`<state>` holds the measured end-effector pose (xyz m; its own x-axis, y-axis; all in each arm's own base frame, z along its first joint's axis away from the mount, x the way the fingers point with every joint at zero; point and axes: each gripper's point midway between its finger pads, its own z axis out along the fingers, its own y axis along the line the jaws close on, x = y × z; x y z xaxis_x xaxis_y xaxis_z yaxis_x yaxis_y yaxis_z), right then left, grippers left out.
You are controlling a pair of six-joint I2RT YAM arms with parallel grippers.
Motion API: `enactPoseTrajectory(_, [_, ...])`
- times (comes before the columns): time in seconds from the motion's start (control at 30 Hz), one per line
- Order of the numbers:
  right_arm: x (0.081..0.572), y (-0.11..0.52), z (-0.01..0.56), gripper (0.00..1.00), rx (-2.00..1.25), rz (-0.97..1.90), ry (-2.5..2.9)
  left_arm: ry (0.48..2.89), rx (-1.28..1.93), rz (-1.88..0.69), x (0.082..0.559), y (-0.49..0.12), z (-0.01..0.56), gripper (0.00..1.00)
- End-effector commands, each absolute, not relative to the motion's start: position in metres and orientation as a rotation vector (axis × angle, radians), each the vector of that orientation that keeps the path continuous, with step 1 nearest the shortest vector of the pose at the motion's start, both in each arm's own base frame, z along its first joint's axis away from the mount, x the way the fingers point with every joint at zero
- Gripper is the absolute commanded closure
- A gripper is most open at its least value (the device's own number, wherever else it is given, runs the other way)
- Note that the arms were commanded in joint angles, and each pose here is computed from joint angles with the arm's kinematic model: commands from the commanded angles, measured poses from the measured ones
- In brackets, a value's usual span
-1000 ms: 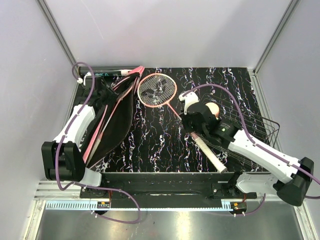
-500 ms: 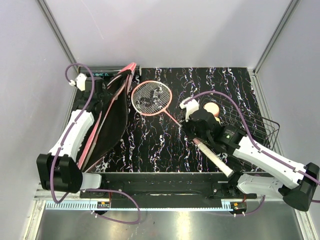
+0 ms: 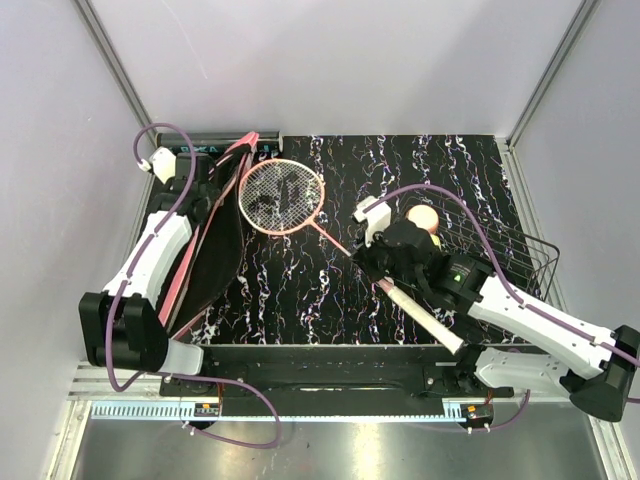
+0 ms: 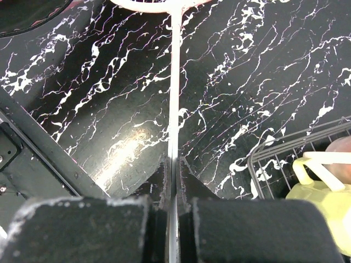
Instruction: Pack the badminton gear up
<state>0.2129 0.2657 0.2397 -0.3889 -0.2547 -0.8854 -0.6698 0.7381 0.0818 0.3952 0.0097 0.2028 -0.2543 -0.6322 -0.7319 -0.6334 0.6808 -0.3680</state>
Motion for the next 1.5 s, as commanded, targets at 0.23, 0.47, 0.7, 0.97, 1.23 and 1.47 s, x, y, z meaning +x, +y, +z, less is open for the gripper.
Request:
enactPoseTrajectory(0.23, [0.225, 0.294, 0.279, 1.0, -0.676, 0.556, 1.844, 1.849, -0.963, 0.03, 0.408, 0.019, 0.238, 1.0])
enactPoseTrajectory(0.47, [0.213, 0.273, 0.292, 1.0, -0.673, 0.554, 1.821, 1.817, -0.995, 0.105, 0.404, 0.036, 0.241, 1.0])
enactPoseTrajectory(0.7, [0.209, 0.271, 0.296, 1.0, -0.68, 0.567, 1.82, 1.826, -0.99, 0.119, 0.405, 0.038, 0.238, 1.0])
enactPoseTrajectory(0.97, [0.211, 0.26, 0.305, 1.0, -0.656, 0.53, 1.805, 1.827, -0.992, 0.148, 0.405, 0.043, 0.237, 1.0])
enactPoseTrajectory(1.23, [0.212, 0.263, 0.307, 1.0, -0.647, 0.552, 1.779, 1.832, -0.998, 0.155, 0.404, 0.046, 0.235, 1.0])
enactPoseTrajectory(1.47, [0.209, 0.283, 0.31, 1.0, -0.672, 0.626, 1.767, 1.842, -0.994, 0.139, 0.405, 0.042, 0.232, 1.0])
